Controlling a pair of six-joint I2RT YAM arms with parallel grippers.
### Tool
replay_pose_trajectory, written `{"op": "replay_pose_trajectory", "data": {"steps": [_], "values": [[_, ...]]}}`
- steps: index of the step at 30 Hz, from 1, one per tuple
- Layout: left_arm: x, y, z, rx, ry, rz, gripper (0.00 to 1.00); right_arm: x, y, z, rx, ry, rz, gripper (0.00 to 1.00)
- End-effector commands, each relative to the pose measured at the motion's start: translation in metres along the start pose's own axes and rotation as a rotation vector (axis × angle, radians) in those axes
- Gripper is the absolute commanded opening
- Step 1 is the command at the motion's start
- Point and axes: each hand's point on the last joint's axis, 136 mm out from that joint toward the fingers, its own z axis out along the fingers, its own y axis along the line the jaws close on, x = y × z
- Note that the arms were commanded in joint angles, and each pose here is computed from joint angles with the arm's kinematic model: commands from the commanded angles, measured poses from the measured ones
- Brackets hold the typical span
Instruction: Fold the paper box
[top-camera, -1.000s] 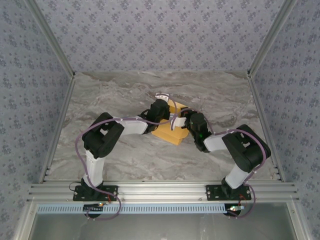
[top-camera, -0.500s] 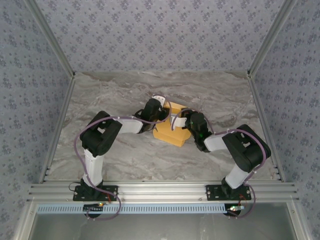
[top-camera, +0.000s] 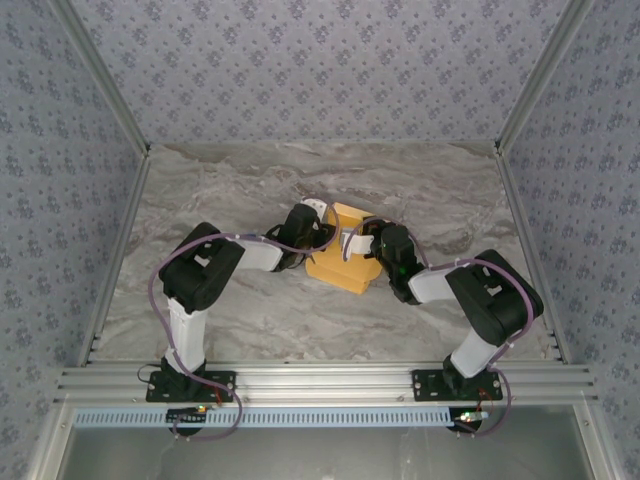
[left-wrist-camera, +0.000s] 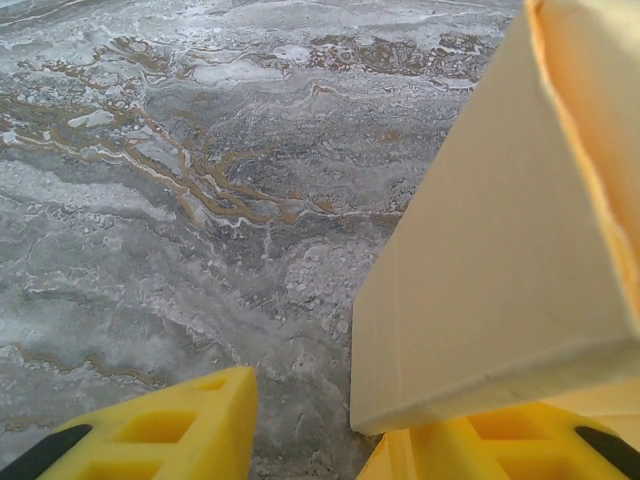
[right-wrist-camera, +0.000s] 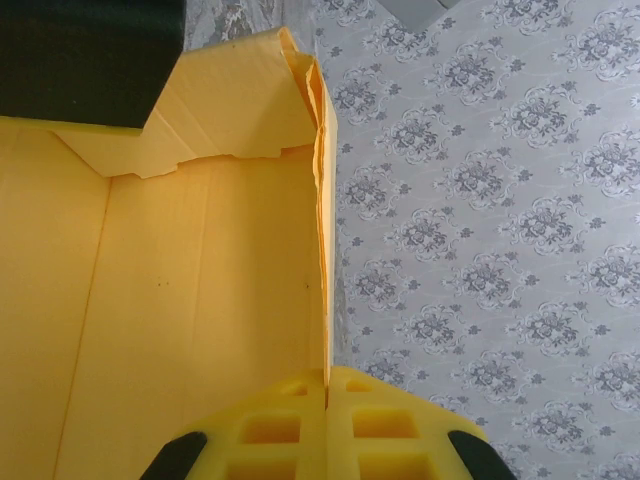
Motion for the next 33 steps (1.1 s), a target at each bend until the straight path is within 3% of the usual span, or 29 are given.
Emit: {"op": "replay_pose_trajectory", "data": {"steps": [1, 13, 33], "values": [[-0.019, 0.013, 0.004, -0.042, -0.045, -0.014, 0.42, 0.006, -0.007, -0.002, 0.014, 0.028, 0.027, 0.0], [-0.026, 0.025, 0.013, -0.143, -0.086, -0.134, 0.34, 0.004, -0.005, -0.004, 0.007, 0.021, 0.041, 0.0], [-0.03, -0.009, 0.006, 0.084, -0.119, -0.03, 0.53, 0.012, -0.002, -0.006, -0.054, 0.021, 0.068, 0.0]]}}
